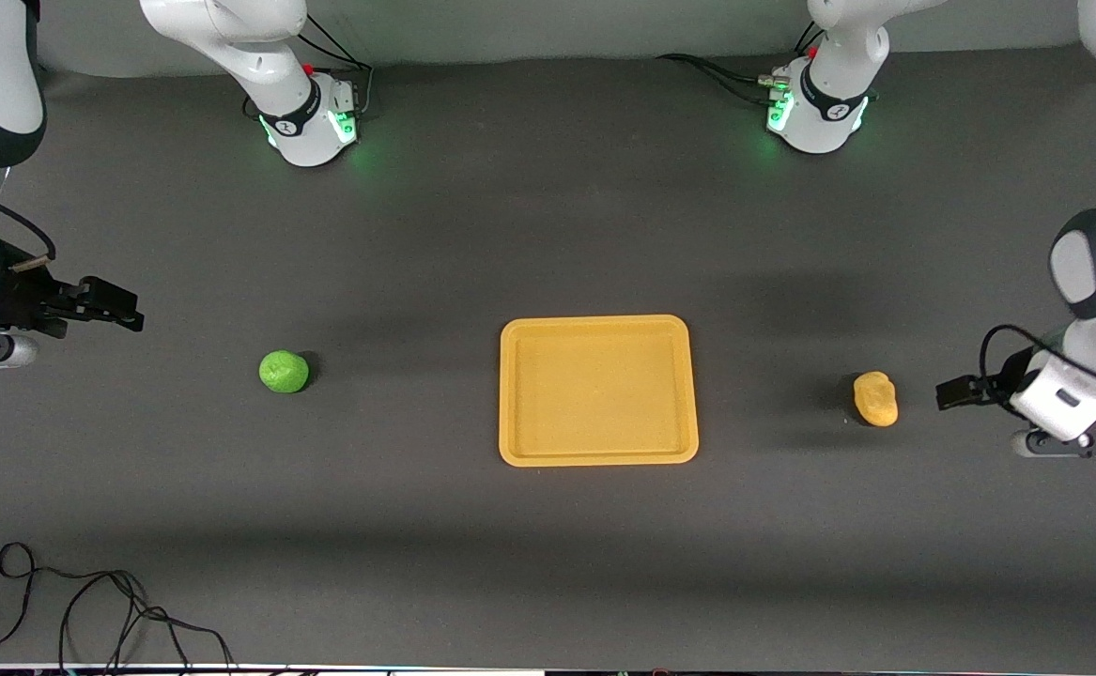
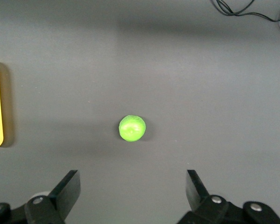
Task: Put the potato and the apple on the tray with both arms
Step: 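Lower the left gripper onto the potato while the right gripper reaches the apple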
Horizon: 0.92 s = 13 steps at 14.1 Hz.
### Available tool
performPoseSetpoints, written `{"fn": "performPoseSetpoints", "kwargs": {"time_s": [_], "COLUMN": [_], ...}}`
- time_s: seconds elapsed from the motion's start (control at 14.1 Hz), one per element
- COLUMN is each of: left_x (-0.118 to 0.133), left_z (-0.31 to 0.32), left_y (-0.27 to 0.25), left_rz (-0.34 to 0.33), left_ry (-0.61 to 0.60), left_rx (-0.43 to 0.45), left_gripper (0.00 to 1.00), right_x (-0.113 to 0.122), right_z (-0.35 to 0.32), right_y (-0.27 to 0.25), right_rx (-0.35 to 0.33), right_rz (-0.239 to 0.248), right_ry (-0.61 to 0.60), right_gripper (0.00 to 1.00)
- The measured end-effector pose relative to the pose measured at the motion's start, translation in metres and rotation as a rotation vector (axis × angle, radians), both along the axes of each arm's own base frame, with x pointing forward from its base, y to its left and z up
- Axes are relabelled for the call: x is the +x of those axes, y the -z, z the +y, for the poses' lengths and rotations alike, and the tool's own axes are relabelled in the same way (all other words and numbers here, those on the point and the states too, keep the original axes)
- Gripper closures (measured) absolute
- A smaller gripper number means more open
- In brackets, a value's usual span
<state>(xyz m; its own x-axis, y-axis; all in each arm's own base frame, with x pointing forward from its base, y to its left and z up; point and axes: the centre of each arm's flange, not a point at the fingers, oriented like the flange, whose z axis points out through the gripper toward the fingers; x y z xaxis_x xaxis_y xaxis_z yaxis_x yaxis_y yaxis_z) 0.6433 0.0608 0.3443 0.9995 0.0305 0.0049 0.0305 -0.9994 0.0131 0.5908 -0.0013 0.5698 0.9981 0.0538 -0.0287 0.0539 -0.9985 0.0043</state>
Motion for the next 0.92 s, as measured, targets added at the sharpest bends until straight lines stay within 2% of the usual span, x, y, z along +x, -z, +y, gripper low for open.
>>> {"fn": "performPoseSetpoints", "kwargs": {"time_s": [0.14,0.35,0.5,0.71,0.92], "left_x": [-0.004,-0.008,-0.012,-0.018,-0.022], "left_z": [-0.003,-0.025,-0.03,-0.033,-0.036], "left_y": [0.037,0.063,0.077,0.098,0.115], "left_rz": [0.012,0.042,0.056,0.049,0.051], "left_ry": [0.007,0.048,0.057,0.062,0.065], "left_rx": [-0.014,-0.018,-0.021,-0.029,-0.035], "left_gripper": [0.0,0.0,0.0,0.0,0.0], "right_x": [0.001,0.01,0.023,0.036,0.033], "right_z": [-0.002,-0.001,0.001,0.006,0.035], "right_y": [0.003,0.025,0.054,0.107,0.164], "right_rx": [0.0,0.002,0.008,0.021,0.025], "right_rz": [0.006,0.037,0.034,-0.001,0.027], "right_ry": [0.003,0.0,-0.003,-0.007,-0.05], "right_gripper": [0.0,0.0,0.0,0.0,0.0]}}
